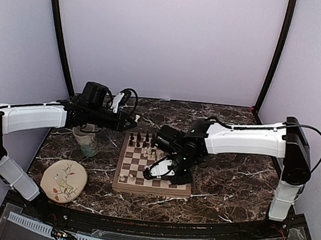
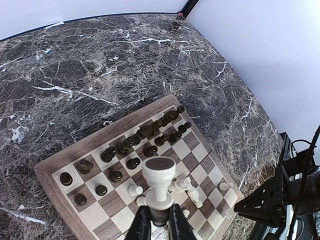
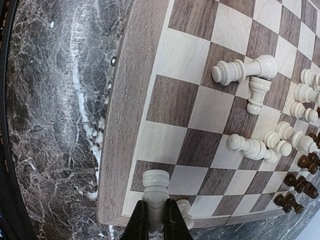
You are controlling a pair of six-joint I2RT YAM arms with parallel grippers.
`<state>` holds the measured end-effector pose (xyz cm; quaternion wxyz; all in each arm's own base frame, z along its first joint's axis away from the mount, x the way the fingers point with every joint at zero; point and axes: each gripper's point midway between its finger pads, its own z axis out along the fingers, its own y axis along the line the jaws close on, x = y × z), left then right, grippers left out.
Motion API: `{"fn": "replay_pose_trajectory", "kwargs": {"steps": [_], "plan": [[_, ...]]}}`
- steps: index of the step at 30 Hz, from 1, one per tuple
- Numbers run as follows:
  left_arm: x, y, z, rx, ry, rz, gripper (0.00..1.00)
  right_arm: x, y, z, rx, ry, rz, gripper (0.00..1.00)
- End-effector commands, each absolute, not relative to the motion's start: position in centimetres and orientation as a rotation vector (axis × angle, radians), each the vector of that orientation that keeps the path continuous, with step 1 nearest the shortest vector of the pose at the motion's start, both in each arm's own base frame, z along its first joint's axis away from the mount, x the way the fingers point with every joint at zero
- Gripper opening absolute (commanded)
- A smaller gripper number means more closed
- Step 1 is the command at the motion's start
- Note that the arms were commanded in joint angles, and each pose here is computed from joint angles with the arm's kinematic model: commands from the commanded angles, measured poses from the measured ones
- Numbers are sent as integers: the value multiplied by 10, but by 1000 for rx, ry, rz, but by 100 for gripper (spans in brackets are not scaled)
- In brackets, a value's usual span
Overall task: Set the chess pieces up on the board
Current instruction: Place the knight at g1.
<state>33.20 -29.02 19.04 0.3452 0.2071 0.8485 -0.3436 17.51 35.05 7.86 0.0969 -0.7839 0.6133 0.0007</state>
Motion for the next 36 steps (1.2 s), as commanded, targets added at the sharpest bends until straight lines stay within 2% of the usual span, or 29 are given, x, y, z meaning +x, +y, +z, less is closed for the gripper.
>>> {"fn": "replay_pose_trajectory", "kwargs": {"steps": [1, 26, 36], "plan": [[325, -287, 206, 562, 2161, -898, 0, 166, 344, 70, -2394, 1797, -31, 4], [325, -286, 207, 565, 2158, -897, 0, 168, 333, 63, -2440, 1811, -136, 7], [325, -286, 206, 565, 2159, -897, 0, 165, 341, 61, -2425, 1807, -93, 24]]}}
